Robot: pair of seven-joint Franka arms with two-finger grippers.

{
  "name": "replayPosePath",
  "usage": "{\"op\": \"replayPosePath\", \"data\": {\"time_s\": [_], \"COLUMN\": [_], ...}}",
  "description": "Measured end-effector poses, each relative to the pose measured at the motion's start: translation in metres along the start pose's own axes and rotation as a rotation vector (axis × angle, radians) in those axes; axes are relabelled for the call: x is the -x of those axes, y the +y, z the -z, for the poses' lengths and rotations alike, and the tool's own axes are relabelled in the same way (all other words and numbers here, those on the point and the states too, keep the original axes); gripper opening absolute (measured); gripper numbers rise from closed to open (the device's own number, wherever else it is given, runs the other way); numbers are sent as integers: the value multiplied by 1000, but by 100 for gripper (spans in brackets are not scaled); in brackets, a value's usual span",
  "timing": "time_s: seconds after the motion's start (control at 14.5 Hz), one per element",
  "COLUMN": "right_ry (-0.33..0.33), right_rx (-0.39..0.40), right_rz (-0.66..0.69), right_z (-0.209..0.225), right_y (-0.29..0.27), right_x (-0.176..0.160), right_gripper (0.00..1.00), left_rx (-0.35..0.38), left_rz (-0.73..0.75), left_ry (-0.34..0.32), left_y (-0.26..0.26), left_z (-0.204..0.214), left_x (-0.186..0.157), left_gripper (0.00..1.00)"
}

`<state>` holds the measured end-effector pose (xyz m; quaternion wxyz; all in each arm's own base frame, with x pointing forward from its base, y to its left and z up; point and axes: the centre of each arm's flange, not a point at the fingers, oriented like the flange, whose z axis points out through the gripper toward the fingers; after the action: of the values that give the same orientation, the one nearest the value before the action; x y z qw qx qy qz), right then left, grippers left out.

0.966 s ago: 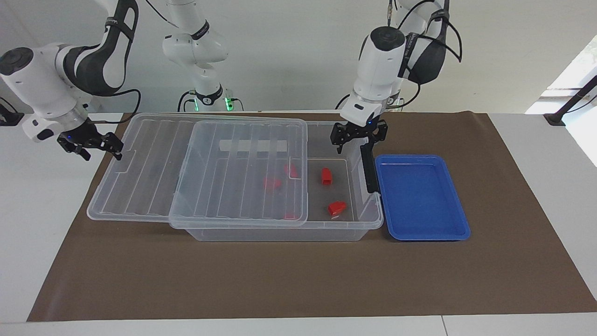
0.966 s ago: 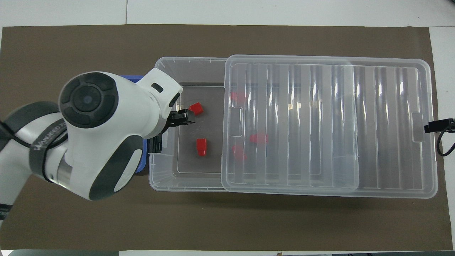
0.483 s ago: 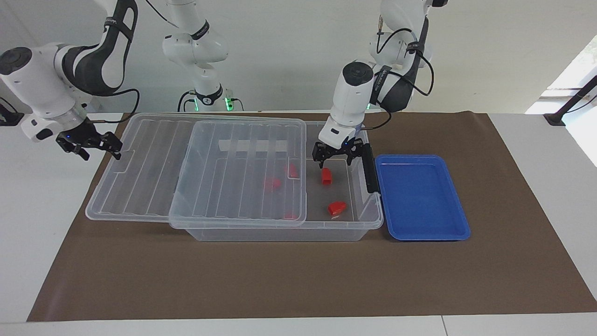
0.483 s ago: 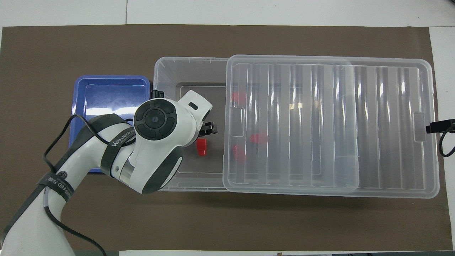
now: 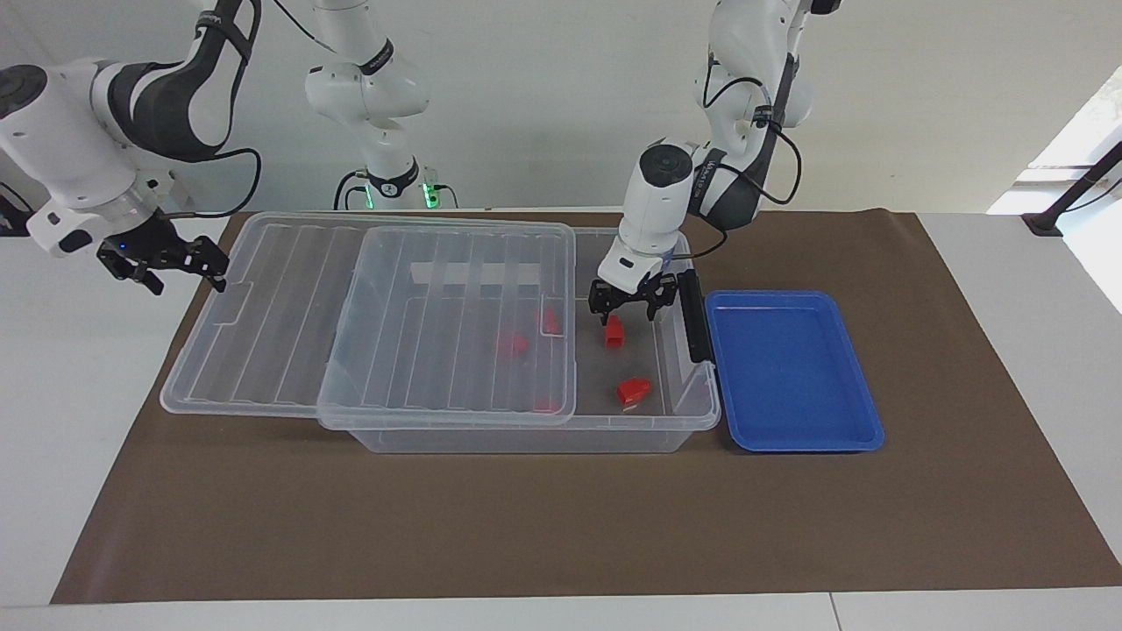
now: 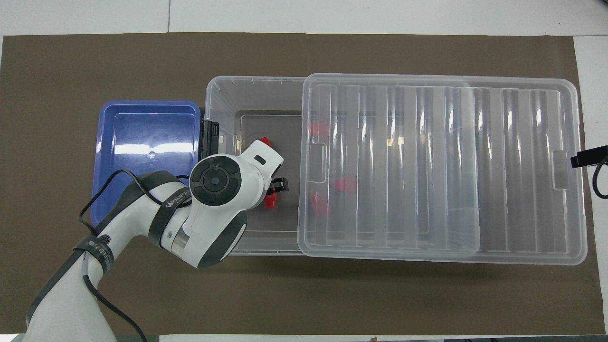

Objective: Place red block in blue tray from box
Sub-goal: 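Lower the left gripper and grasp the red block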

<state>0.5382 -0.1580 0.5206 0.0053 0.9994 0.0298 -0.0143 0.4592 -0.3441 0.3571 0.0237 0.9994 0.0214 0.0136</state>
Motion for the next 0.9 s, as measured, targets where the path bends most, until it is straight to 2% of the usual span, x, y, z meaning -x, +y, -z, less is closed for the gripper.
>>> {"op": "replayPosePath", "data": {"time_s": [0.34,0.41,0.55,0.62,0.69,0.76,0.9], "right_ry": [-59,-65,-69,-73,-79,-82,-86], "right_rx": [-14,-15,-14,-14,-14,-15,-16], "right_rz": [45,61,73,71,66,61,54], "right_z": [52,56,60,62,63,63,63], "right_y": [-45,-55,-75,-79,-80,-79,-77], "right_x": [-10,-12,-15,-16,-15,-15,-14], "right_gripper": [100,100,100,100,100,100,100], "left_rx": [16,21,31,32,32,32,32], "left_rz": [-20,-19,-18,-17,-14,0,25], "left_ry": [7,14,26,27,27,27,26], "left_y": [10,10,9,8,8,8,8], "left_z": [-30,-32,-34,-35,-36,-36,-36], "left_x": [9,9,9,9,10,10,11], "left_gripper": [89,82,76,69,68,62,37]}}
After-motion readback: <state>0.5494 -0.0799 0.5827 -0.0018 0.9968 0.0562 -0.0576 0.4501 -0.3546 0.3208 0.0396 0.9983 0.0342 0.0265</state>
